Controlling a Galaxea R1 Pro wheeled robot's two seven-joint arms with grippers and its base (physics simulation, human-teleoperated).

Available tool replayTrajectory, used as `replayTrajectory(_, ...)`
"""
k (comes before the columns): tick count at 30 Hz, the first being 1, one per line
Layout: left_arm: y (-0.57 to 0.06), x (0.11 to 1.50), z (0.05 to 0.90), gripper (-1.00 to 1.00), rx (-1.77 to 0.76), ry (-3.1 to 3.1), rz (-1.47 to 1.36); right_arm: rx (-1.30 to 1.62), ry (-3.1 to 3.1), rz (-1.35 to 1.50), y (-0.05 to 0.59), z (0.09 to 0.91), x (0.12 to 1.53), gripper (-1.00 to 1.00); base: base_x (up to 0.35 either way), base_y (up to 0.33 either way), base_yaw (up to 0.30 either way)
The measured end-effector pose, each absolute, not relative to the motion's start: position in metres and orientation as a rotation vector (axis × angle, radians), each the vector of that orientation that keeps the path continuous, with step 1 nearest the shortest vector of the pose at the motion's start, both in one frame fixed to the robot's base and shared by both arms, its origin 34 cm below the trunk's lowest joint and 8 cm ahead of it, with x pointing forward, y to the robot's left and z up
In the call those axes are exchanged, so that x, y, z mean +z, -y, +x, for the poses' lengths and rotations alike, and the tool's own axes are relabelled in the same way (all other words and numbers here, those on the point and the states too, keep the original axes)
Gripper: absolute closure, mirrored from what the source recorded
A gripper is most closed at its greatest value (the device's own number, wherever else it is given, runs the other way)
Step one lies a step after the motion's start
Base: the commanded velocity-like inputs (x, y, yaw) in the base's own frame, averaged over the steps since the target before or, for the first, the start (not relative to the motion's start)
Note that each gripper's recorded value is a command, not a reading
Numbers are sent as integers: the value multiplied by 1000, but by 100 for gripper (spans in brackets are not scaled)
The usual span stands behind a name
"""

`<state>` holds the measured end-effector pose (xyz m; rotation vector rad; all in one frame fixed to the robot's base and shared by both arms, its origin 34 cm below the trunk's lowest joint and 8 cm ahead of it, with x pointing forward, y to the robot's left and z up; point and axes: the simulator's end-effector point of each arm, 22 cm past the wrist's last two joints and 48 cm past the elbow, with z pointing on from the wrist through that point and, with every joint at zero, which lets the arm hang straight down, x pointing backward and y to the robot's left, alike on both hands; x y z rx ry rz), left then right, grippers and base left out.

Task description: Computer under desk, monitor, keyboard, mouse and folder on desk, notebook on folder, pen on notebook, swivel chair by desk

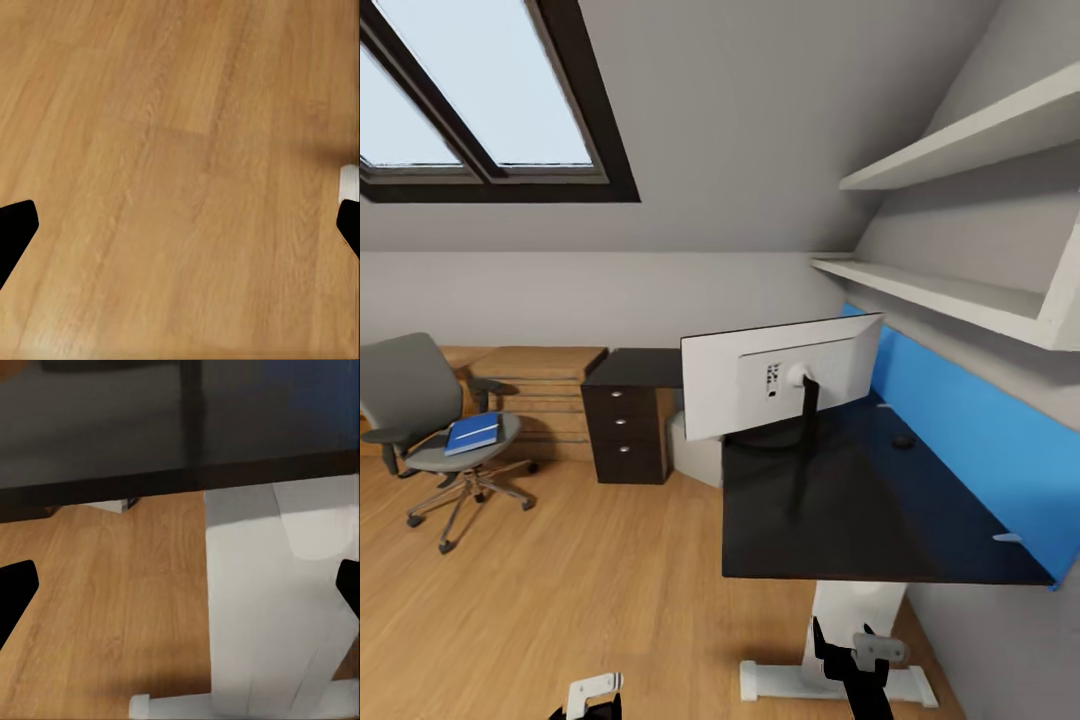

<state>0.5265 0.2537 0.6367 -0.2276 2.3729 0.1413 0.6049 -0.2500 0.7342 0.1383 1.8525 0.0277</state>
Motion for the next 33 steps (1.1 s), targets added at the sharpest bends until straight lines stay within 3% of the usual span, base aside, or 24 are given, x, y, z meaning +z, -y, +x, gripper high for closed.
replayTrajectory(22, -253, 671, 529, -100, 142, -2329, -240, 28, -1854, 139, 250, 601, 761, -100, -181, -59, 0)
replayTrajectory(33, -256, 684, 526, -100, 149, -2330, -244, 28, -1854, 140, 250, 598, 774, -100, -206, -187, 0)
